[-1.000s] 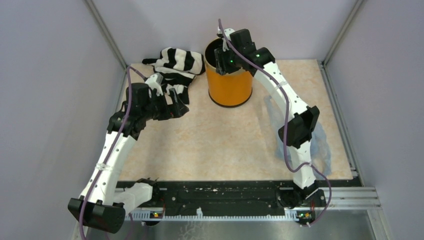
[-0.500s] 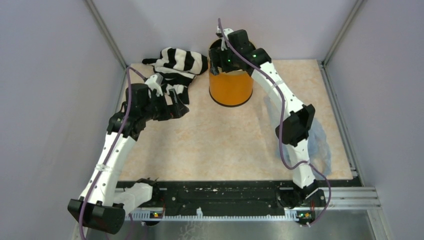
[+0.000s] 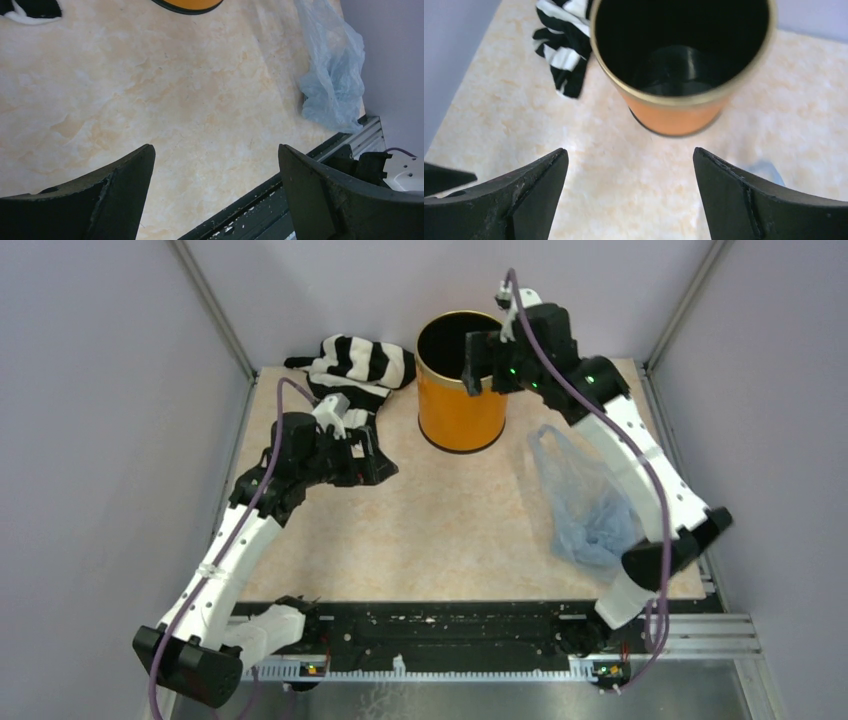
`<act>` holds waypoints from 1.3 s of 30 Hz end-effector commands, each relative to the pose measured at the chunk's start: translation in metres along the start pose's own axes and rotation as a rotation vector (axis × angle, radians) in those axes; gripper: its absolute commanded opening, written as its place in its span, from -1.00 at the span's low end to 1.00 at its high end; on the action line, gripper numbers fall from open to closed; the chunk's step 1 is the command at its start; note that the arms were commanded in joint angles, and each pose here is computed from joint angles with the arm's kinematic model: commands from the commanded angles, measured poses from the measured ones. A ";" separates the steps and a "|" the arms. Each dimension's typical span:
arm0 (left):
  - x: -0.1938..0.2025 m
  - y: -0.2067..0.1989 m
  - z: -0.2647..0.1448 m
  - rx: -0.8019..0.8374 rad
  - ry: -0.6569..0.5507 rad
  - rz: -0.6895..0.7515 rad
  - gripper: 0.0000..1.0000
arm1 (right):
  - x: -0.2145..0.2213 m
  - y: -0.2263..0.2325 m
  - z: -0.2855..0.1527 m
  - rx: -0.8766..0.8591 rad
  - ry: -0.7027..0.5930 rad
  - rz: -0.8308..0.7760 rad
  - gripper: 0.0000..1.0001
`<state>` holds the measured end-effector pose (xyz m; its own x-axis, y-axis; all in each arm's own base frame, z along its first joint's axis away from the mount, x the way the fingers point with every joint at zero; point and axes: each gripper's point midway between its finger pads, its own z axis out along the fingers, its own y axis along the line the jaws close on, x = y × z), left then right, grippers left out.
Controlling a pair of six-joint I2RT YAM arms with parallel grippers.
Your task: Put the trash bags into the trash bin
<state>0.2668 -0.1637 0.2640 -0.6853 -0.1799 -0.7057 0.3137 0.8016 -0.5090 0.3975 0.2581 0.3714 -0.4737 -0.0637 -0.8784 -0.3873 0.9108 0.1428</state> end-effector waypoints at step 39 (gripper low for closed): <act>0.076 -0.038 0.056 0.135 0.134 -0.070 0.97 | 0.220 -0.143 0.009 0.441 0.064 0.100 -0.98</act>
<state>0.2368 -0.2364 0.1903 -0.8127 -0.1126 -0.5717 0.3240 0.7282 -0.6040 0.3538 0.1020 0.1256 -0.5899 -0.0644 -0.8049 0.0525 0.9916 -0.1179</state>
